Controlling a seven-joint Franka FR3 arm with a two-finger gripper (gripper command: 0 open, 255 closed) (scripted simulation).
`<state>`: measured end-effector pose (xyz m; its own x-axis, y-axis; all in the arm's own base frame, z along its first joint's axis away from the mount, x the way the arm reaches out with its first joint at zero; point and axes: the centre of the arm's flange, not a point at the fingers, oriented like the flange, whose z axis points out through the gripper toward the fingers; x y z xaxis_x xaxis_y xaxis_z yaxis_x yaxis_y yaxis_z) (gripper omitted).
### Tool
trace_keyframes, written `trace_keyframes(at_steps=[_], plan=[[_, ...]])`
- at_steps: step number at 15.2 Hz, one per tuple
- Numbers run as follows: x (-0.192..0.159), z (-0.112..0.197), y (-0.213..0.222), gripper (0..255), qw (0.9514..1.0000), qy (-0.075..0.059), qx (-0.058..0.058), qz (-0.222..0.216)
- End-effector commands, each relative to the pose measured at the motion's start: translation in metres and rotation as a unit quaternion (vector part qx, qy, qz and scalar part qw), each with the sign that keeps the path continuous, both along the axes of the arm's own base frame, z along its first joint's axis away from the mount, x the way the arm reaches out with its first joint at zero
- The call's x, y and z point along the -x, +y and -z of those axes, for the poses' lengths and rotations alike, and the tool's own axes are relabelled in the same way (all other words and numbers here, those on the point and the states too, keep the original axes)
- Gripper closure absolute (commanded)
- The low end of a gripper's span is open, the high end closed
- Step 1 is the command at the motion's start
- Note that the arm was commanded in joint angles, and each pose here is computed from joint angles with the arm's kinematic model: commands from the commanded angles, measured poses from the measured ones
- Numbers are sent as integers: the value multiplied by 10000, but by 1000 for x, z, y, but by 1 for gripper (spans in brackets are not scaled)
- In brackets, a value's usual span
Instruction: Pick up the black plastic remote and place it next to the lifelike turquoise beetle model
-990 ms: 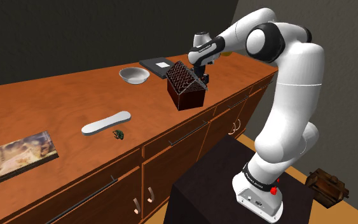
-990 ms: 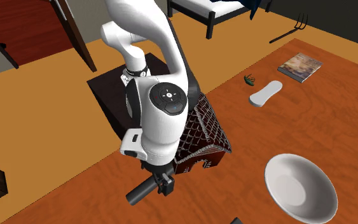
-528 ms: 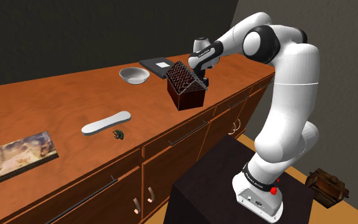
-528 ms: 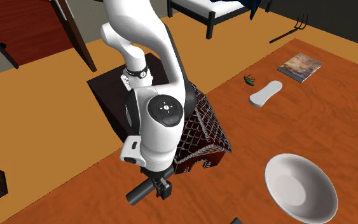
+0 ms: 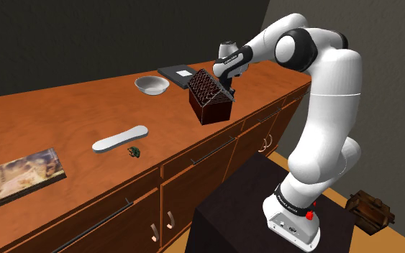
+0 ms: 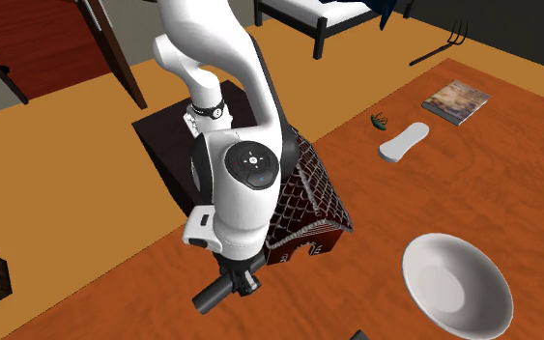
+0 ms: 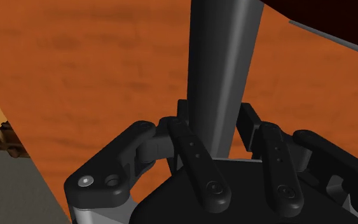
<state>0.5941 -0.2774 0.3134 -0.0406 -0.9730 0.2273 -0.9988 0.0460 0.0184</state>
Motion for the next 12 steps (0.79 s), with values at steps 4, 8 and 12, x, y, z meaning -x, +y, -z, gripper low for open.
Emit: trace_keyframes(at_steps=[4, 8, 12], plan=[[3, 3, 1, 255, 10000, 71, -22, 18], [2, 5, -1, 255, 10000, 70, -21, 18], [2, -16, -1, 255, 10000, 70, -22, 18]])
